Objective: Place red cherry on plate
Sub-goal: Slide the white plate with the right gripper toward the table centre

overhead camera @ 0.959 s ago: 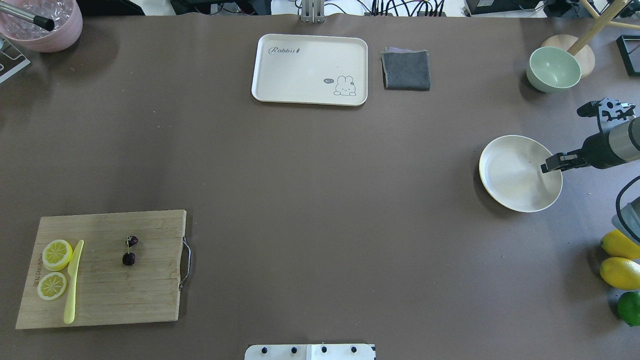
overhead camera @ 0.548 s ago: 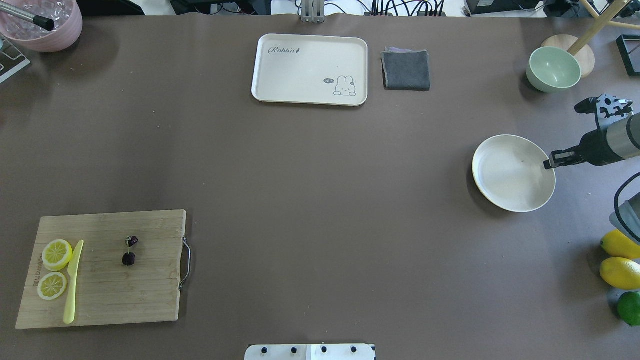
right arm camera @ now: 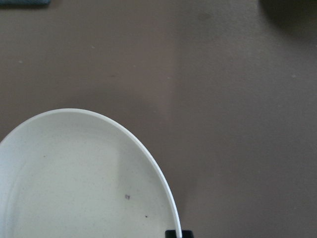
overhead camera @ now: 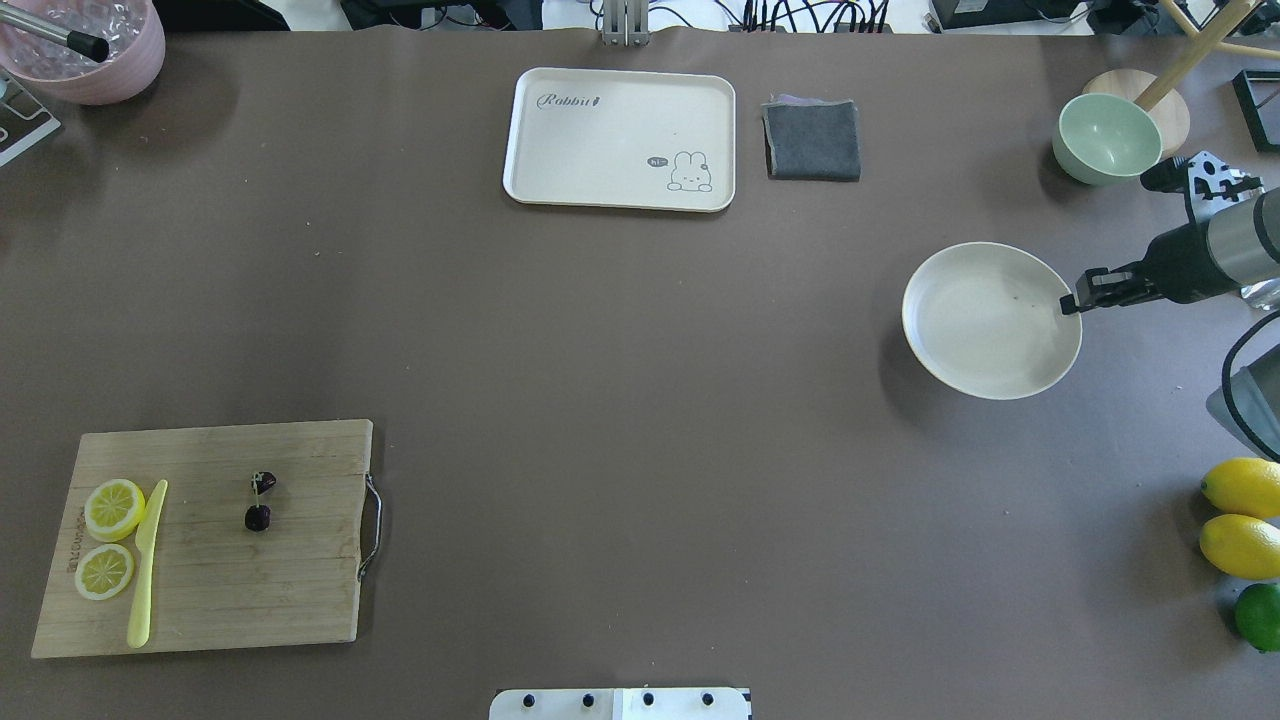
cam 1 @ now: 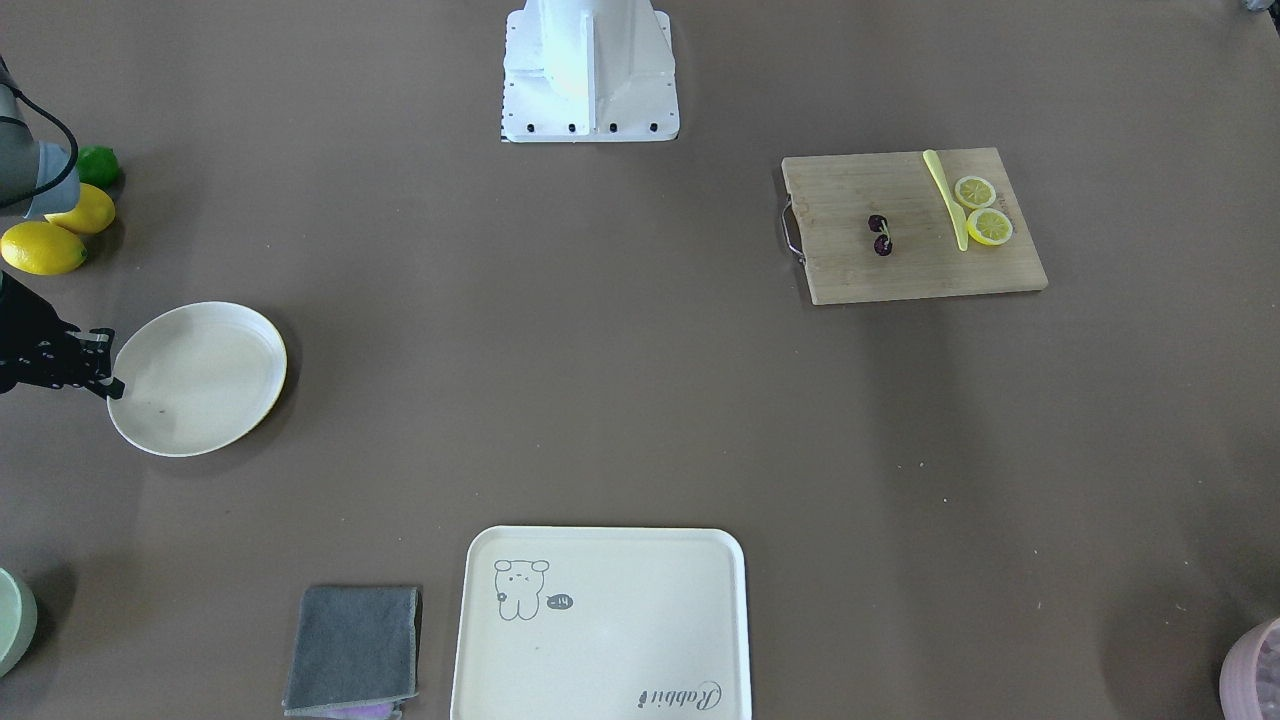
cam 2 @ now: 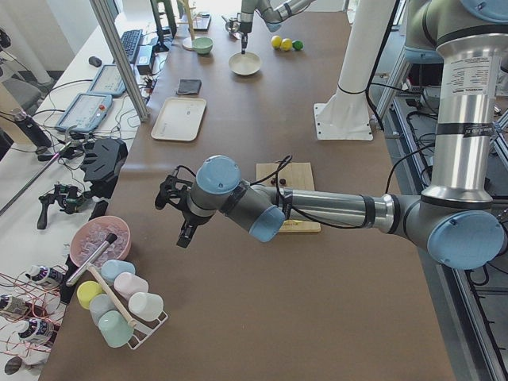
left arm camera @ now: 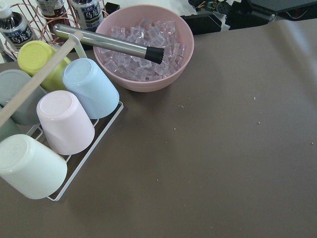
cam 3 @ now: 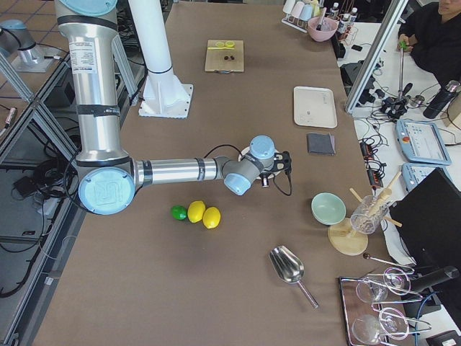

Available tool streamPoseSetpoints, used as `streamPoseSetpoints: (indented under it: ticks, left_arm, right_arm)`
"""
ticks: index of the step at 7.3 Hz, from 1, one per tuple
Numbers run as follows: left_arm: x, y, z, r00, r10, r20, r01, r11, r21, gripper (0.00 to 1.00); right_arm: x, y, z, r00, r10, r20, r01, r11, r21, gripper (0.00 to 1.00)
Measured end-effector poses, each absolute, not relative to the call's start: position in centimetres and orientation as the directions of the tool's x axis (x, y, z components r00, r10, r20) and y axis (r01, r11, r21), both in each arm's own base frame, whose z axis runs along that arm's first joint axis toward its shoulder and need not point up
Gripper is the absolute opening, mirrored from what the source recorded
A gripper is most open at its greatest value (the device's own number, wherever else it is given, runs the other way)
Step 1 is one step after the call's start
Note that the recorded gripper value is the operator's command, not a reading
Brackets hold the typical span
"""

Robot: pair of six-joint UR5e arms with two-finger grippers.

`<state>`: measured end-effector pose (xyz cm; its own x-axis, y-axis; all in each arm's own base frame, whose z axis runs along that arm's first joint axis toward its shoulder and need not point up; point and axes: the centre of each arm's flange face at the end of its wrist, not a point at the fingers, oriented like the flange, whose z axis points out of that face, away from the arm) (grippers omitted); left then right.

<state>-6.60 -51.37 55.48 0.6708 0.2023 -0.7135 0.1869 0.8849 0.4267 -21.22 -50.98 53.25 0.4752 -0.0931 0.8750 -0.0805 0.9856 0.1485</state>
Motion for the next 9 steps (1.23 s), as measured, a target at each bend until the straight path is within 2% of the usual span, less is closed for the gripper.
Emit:
streamPoseSetpoints:
  ticks: [2, 5, 7, 9]
  left_arm:
    - [-6.6, -51.4, 55.4, 0.67, 0.206, -0.713, 0.187, 0.883, 0.43, 0.95]
    - [-6.6, -51.4, 55.6, 0.67, 0.202, -0.714, 0.187, 0.886, 0.425, 0.95]
    - [-6.6, -51.4, 55.8, 0.67, 0.198, -0.716, 0.187, 0.888, 0.42, 0.95]
    - [-6.6, -51.4, 56.1, 0.67, 0.195, -0.716, 0.186, 0.89, 0.417, 0.95]
  right_arm:
    - [-27.2, -52.3, 43.3, 0.373, -0.016, 0.928, -0.142, 0.987, 0.074, 0.0]
    - [-42.7, -49.1, 31.9, 0.375, 0.041, 0.926, -0.229, 0.972, 0.05, 0.0]
    - [-49.8, -45.8, 27.7, 0.439, 0.042, 0.897, -0.237, 0.969, 0.071, 0.0]
    - [-53.2, -43.0, 27.0, 0.47, 0.03, 0.882, -0.222, 0.971, 0.086, 0.0]
